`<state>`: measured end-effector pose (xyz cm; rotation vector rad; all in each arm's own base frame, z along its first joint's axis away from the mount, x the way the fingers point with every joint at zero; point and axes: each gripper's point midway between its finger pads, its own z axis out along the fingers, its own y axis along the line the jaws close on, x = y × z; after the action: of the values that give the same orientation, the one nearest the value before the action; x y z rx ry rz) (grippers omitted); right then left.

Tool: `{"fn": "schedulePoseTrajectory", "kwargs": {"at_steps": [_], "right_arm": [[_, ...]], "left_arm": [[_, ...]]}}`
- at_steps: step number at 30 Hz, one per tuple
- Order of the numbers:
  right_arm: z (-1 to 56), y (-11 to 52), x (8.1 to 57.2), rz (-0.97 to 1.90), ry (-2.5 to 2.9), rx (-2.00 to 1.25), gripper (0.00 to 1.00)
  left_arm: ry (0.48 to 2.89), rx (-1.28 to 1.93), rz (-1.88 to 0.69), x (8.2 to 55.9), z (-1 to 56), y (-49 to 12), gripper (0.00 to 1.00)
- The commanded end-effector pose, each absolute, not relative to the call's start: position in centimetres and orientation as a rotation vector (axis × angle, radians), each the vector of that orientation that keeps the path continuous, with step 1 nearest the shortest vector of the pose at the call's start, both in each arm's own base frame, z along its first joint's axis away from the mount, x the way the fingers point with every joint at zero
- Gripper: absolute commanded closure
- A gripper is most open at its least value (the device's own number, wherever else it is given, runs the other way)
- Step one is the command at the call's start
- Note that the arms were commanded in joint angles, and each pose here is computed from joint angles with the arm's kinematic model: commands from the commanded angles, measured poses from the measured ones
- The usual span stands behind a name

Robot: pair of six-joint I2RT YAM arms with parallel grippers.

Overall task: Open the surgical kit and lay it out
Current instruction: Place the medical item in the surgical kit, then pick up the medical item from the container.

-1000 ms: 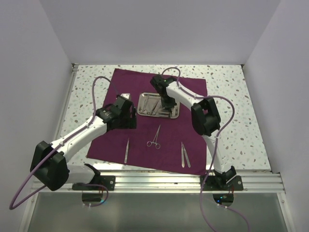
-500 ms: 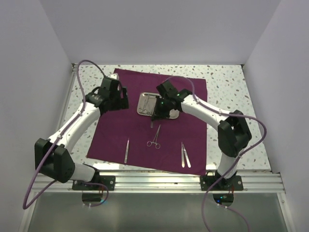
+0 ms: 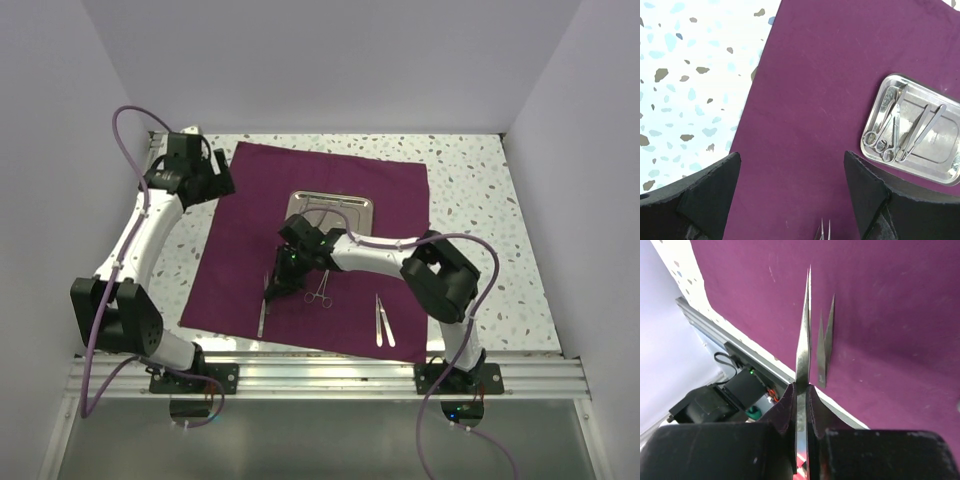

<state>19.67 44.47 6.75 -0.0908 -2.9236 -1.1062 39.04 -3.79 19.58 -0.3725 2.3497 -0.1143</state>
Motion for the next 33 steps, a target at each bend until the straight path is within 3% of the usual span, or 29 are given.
{"fn": "schedulePoseTrajectory", "kwargs": {"at_steps": [1, 2, 3, 4, 5, 7, 14, 23, 33], "right_arm": [[9.4, 45.9, 19.5, -1.174, -2.857, -0.102, 1.00], [9.8, 46.1, 19.4, -1.169, -2.859, -0.081, 0.94], [9.5, 45.6, 19.1, -1.120, -2.869, -0.082, 0.78], [9.8, 45.5, 19.1, -1.114, -2.873, -0.072, 0.62], [10.3, 45.6, 19.3, -1.119, -2.886, -0.048, 0.36], [10.5, 44.8, 19.0, -1.062, -2.904, -0.034, 0.19], [14.7, 40.7, 22.7, -1.015, -3.113, -0.031, 0.17], [18.6, 26.3, 29.9, -0.624, -3.516, -0.260, 0.18], [19.2, 17.7, 27.5, -0.388, -3.585, -0.434, 0.18]], "left_arm": [[2.313, -0.331, -0.137, 40.1, 21.4, -3.7, 0.12], [2.314, -0.333, -0.136, 40.1, 21.3, -3.6, 0.12], [2.314, -0.334, -0.137, 40.2, 21.3, -3.6, 0.12], [2.316, -0.334, -0.138, 40.2, 21.2, -3.6, 0.12], [2.313, -0.335, -0.140, 40.3, 21.1, -3.6, 0.13], [2.315, -0.333, -0.145, 40.4, 20.9, -3.7, 0.13], [2.307, -0.262, -0.201, 42.1, 20.8, -5.9, 0.16], [2.369, 0.016, -0.329, 45.3, 17.8, -17.9, 0.20], [2.433, 0.303, -0.391, 47.1, 12.0, -26.8, 0.24]]}}
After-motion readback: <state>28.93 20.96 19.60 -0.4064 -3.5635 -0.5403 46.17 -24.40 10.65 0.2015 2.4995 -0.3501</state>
